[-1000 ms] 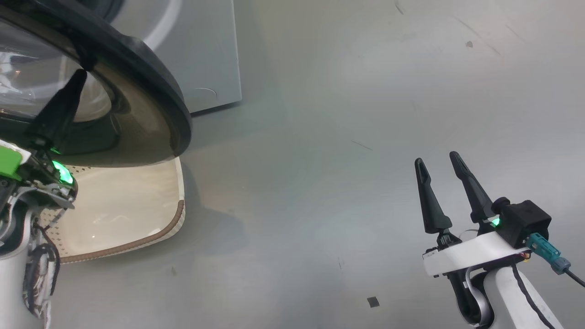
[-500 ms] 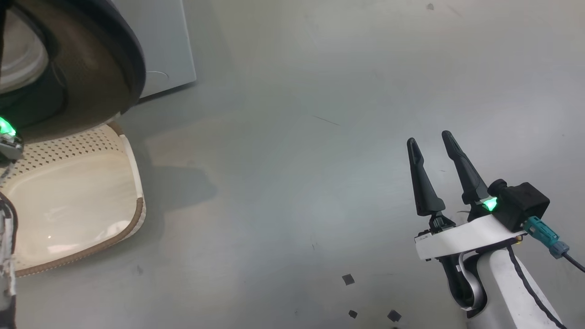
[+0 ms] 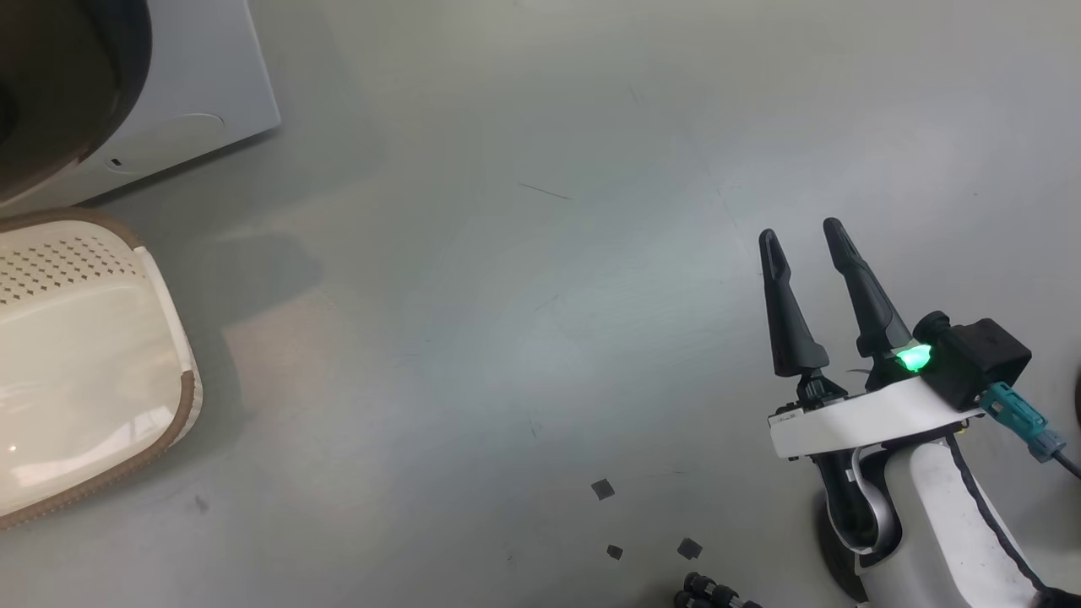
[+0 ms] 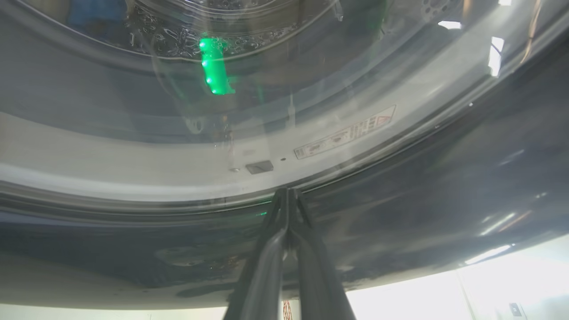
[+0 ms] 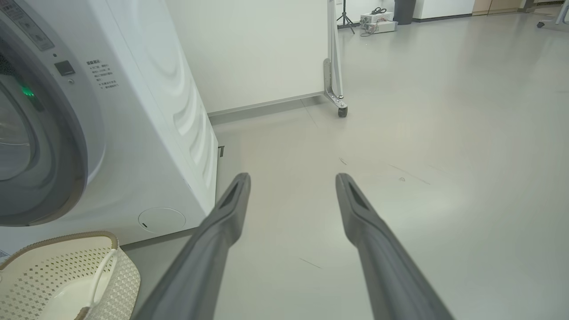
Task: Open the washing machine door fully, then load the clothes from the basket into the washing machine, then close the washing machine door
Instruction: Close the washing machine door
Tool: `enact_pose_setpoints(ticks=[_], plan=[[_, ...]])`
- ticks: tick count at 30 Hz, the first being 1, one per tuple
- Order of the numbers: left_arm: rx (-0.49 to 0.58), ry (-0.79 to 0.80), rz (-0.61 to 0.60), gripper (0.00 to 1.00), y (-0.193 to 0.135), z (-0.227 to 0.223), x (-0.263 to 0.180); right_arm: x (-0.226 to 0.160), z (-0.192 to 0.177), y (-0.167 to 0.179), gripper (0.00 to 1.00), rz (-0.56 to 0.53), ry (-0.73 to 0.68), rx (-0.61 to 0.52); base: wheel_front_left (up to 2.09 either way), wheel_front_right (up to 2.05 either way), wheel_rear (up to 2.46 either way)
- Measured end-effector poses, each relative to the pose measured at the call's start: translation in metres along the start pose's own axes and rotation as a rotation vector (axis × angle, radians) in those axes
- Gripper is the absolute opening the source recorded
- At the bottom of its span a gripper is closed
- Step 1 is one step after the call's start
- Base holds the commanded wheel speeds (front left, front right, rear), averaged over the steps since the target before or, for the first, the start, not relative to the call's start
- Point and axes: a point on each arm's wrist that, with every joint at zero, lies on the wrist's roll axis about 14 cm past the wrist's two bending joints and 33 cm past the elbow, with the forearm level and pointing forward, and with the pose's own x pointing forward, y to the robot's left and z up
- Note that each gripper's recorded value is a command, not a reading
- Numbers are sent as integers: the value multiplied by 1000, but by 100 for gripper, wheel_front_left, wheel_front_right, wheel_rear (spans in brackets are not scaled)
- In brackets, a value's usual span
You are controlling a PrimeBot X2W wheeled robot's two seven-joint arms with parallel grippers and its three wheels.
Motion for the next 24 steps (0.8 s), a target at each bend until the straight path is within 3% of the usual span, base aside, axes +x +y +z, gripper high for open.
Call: enact_pose_setpoints(ticks=[17, 24], plan=[[-15, 24, -15, 0, 2, -8, -4, 5, 5, -4, 100, -10, -21, 2, 0, 0, 0], [-66, -46, 40, 0, 22, 6, -42, 6, 9, 6, 100, 25, -35, 1, 0, 0, 0]])
